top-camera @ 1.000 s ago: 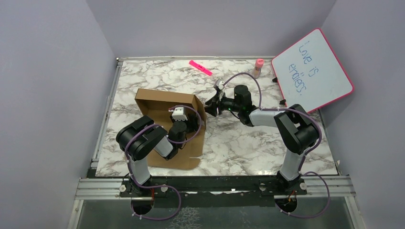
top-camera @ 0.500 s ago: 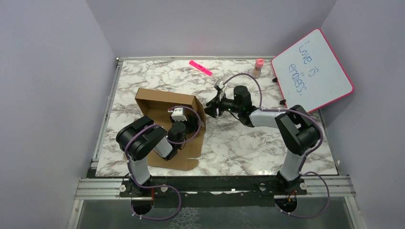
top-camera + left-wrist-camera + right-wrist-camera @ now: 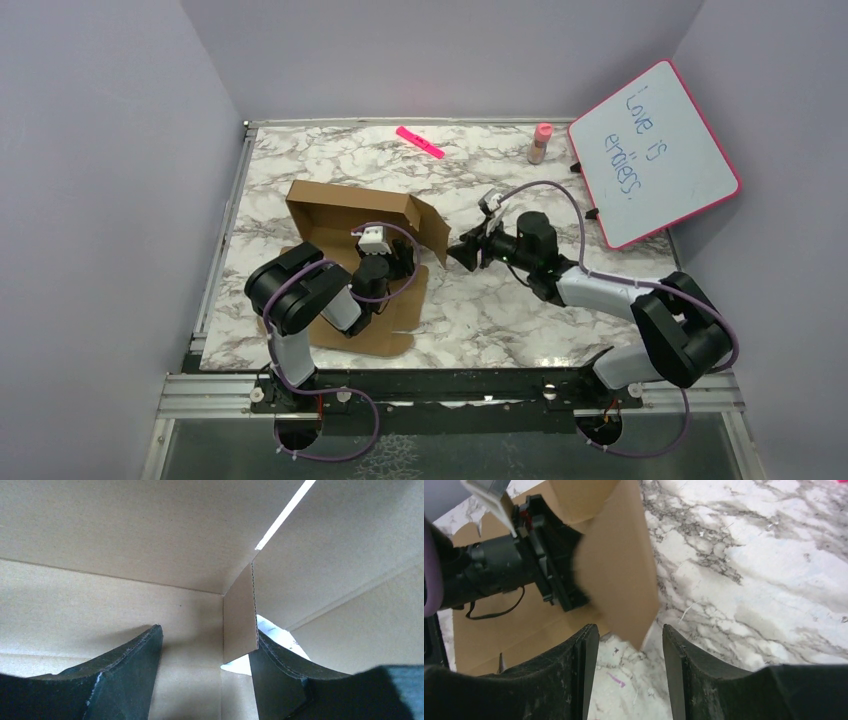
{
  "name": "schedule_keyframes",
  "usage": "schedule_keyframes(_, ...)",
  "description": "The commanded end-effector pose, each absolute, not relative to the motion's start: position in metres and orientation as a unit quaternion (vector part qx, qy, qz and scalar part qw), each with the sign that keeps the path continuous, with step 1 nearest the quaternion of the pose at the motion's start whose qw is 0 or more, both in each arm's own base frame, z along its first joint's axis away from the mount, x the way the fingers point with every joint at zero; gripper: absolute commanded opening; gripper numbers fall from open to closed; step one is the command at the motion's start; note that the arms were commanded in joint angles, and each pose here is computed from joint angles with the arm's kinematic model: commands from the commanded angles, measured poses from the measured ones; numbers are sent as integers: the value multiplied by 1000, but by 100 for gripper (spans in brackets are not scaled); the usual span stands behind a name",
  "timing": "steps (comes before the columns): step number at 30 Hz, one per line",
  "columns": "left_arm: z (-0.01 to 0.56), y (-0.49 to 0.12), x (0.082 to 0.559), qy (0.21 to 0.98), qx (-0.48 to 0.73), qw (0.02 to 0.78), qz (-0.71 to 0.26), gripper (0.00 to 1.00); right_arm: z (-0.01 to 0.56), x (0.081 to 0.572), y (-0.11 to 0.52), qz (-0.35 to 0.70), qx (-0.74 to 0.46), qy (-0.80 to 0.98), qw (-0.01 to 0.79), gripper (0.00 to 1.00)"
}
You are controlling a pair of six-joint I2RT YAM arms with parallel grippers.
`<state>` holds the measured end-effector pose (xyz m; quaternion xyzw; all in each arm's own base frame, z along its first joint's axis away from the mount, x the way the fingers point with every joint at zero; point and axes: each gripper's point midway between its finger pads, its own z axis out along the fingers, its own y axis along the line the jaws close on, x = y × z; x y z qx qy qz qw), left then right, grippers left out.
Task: Fold the paper box
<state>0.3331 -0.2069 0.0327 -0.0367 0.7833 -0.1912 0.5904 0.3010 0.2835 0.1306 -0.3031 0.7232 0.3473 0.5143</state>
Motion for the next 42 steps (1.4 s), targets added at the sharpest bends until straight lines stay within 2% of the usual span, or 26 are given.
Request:
schedule_keyframes(1,5,-206,320,812,-25,551,-192,63,132,286,284,355,-299,718,518,55)
schedule_keyframes(6,7,-206,320,809,-27,554,-194,63,136,279,290,376,-294,707,522,56)
schedule_keyframes(12,8,-205,318,808,-27,555,-194,63,137,304,283,334,-250,714,562,57)
schedule_keyframes(17,9,-205,319,808,-27,555,-196,63,135,308,293,335,-260,715,556,49)
schedule_keyframes(25,5,-207,318,810,-28,550,-199,63,138,291,306,339,-242,729,544,12)
schedule_keyframes(29,1,-207,317,811,-34,547,-203,63,142,287,310,325,-229,739,544,2)
schedule_keyframes(42,0,-212,315,809,-32,544,-218,61,148,272,333,311,-183,764,534,2)
